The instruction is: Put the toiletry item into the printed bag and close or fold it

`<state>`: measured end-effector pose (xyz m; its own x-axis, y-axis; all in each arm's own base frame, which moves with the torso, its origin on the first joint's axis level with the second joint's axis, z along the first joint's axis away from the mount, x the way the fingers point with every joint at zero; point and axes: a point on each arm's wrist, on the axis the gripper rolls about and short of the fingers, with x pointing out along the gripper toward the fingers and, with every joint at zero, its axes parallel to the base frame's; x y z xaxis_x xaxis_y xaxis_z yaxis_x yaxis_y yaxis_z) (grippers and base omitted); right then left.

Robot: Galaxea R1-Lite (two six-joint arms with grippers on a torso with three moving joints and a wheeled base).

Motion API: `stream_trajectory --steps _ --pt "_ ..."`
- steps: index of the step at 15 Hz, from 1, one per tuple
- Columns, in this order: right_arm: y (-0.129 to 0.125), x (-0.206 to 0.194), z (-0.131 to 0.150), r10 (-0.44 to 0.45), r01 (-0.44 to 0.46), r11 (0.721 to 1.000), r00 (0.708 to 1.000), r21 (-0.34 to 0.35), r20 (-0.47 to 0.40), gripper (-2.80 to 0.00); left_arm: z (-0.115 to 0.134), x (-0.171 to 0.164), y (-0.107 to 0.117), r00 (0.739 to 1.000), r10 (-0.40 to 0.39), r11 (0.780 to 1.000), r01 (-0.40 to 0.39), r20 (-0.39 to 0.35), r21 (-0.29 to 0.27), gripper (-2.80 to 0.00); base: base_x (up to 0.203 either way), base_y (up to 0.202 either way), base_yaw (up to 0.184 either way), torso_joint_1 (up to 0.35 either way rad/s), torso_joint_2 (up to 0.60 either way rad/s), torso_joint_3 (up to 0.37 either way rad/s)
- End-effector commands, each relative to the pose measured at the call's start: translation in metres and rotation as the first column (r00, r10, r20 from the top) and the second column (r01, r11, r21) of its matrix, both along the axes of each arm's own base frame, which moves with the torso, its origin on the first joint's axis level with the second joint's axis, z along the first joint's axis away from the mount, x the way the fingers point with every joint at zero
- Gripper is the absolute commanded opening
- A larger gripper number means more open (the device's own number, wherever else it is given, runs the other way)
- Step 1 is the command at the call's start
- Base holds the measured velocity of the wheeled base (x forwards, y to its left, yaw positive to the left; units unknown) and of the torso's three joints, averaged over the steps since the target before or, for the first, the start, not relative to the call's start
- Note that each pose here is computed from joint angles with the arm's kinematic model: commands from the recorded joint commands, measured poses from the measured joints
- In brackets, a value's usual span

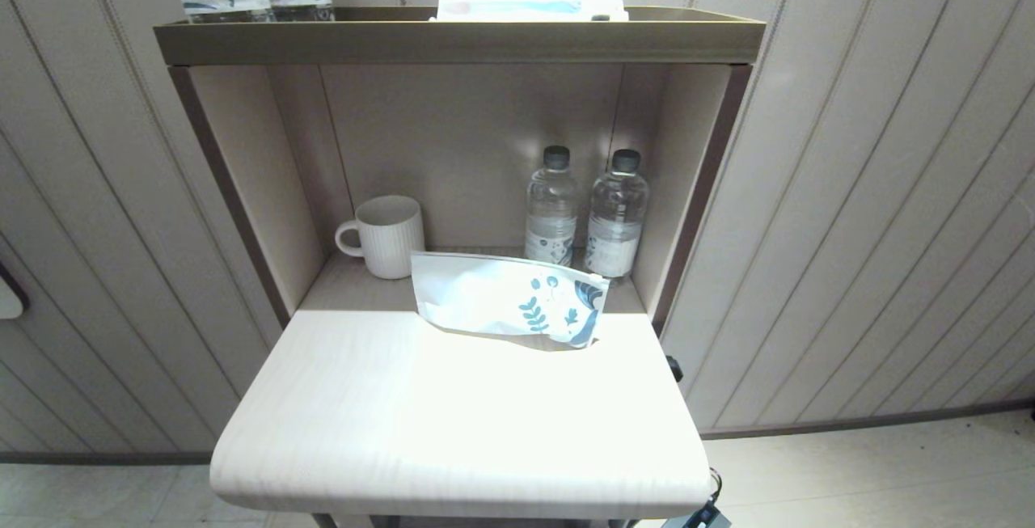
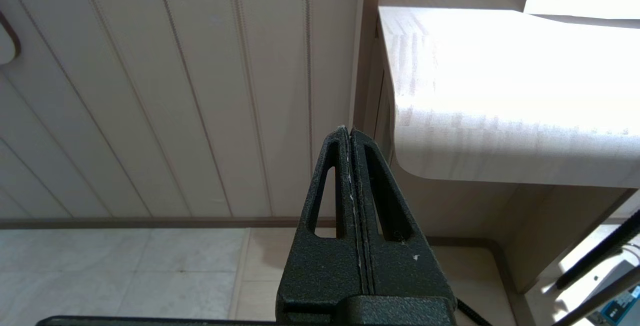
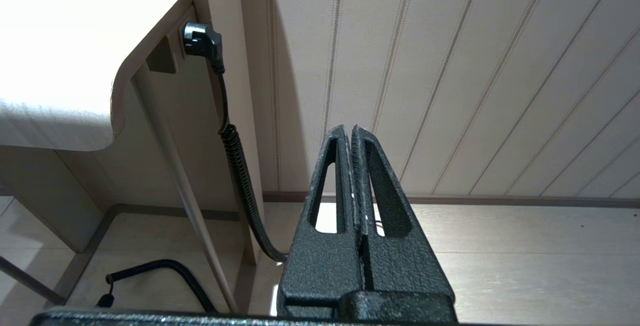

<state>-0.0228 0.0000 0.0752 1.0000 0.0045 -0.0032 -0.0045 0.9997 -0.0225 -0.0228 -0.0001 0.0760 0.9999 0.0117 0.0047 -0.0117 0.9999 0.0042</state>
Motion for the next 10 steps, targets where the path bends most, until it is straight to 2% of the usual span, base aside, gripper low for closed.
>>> stream_trajectory --steps 1,10 --pt "0.0 0.0 0.0 0.0 0.0 1.0 1.0 0.001 0.0 -2.8 0.0 0.0 0.0 1.0 0.001 1.0 -0.001 0.0 0.0 -2.8 0.0 0.0 0.0 0.0 0.0 0.0" --pt "0.0 0.0 0.0002 0.002 -0.002 1.0 1.0 -0.008 0.002 -2.8 0.0001 0.0 -0.0001 1.0 -0.002 1.0 0.002 0.001 0.01 -2.8 0.0 0.0 0.0 0.0 0.0 0.0"
